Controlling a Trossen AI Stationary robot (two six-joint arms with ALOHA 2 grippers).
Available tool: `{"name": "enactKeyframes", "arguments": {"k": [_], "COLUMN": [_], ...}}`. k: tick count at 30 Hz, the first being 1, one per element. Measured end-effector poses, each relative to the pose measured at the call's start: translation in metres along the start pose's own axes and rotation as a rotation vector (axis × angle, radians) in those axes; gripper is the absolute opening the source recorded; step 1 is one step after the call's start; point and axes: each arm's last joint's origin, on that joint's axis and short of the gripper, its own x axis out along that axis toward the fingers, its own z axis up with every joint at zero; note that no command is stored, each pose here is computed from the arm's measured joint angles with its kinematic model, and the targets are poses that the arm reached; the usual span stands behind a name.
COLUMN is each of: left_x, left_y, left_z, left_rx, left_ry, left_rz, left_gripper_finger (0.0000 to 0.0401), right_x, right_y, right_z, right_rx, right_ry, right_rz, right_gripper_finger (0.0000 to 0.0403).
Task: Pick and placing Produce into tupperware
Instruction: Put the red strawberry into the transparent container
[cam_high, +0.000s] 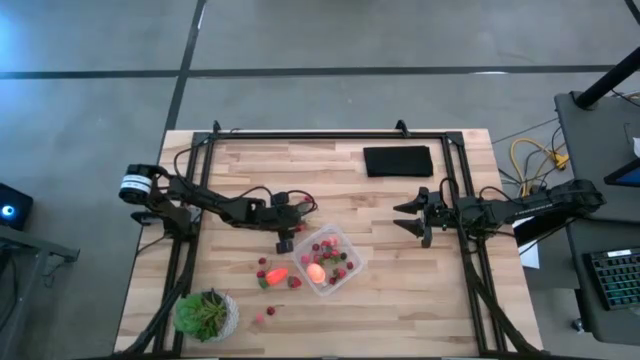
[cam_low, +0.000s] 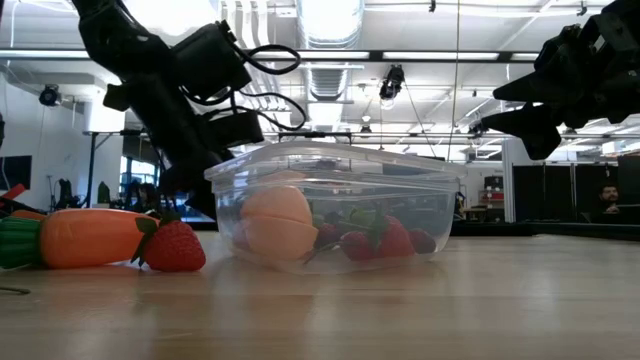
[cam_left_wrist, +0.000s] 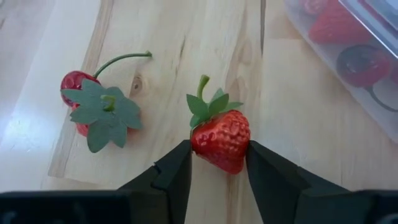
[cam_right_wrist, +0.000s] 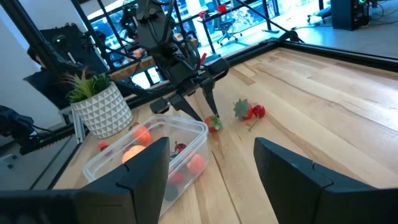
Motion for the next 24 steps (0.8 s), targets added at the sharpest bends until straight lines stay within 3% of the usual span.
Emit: {"name": "enactKeyframes", "arguments": {"k": [10, 19, 24], "left_x": [-0.005, -0.043, -0.066], "left_y": [0.002, 0.01, 0.002], "left_z": [0.004, 0.025, 0.039], "left_rx": [-0.001, -0.026, -0.021], "left_ry": [-0.005, -0.106, -0.185], "left_rz": [0.033, 0.088, -0.102], "left_gripper_finger": [0.0129, 0.0129, 0.0129], "right_x": [0.0, 0.0, 0.0], "right_y": [0.0, 0.0, 0.0], "right_z": [0.0, 0.0, 0.0], "right_rx": [0.0, 0.0, 0.0], "right_ry": [0.0, 0.0, 0.0], "right_rz": [0.0, 0.0, 0.0], "right_gripper_finger": [0.0226, 0.0226, 0.0226]}}
